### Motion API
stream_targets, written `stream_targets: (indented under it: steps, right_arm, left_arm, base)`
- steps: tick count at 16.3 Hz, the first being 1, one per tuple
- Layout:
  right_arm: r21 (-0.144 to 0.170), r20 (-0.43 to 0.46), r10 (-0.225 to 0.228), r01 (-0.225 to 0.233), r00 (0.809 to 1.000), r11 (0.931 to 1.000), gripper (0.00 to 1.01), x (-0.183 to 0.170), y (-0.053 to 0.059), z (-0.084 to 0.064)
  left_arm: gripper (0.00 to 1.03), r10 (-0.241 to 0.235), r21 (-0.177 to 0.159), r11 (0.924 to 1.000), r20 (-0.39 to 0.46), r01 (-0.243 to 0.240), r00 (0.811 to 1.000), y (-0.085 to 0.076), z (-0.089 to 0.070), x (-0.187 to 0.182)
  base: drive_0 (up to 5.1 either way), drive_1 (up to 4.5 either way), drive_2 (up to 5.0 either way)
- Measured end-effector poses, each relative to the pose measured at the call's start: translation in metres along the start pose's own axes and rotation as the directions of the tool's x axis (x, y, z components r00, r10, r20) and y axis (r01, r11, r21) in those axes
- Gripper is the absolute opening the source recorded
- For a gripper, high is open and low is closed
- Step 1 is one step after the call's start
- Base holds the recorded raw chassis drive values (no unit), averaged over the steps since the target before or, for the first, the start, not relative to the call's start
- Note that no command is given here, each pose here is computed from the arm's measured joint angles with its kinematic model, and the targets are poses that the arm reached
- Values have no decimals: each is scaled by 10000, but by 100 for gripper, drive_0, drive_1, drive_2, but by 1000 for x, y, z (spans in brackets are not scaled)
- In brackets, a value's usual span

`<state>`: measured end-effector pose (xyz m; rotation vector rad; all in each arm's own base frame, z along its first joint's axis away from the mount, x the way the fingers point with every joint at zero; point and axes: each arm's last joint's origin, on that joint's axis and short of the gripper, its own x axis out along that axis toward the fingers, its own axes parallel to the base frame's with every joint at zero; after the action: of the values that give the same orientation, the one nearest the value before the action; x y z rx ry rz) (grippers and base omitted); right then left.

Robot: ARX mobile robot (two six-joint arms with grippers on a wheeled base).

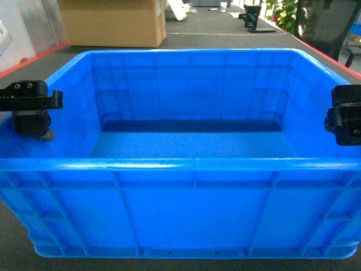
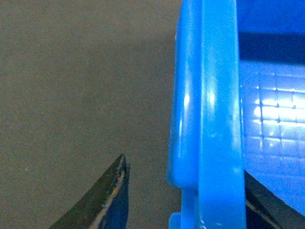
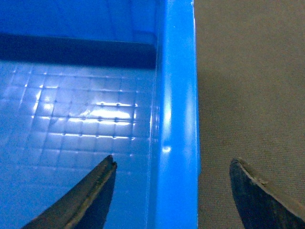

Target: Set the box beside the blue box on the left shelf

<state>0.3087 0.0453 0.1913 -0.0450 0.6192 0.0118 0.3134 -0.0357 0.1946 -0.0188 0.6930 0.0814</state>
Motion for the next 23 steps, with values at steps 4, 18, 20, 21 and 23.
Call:
stream_targets:
  steps: [4, 18, 20, 21, 23]
  right_arm:
    - [-131, 30, -78, 78, 10000, 9999, 40, 1, 0, 0]
    - [663, 3432, -933, 750, 9346, 9950, 21, -122, 1, -36]
    - [588, 3392, -951, 798, 9359, 9951, 21, -137, -1, -54]
    - [654, 3805, -998, 810, 9194, 9946, 21, -143, -2, -53]
    - [650, 4266, -1019, 819, 8987, 9945, 21, -151, -2, -50]
  left_arm:
    - [22, -131, -160, 9998, -312, 127, 9994, -3, 0, 0]
    - [18, 891, 28, 9948, 4603, -1018, 8833, 1, -47, -124]
    - [18, 774, 157, 9956, 4132, -921, 9073, 2, -64, -144]
    - [18, 819, 48, 9956, 4339, -931, 8973, 2, -66, -151]
    - [18, 824, -167, 9963, 4681, -844, 8798, 2, -62, -156]
  base:
    - [0, 0, 0]
    - [0, 0, 0]
    - [0, 0, 0]
    - [0, 0, 0]
    - [0, 0, 0]
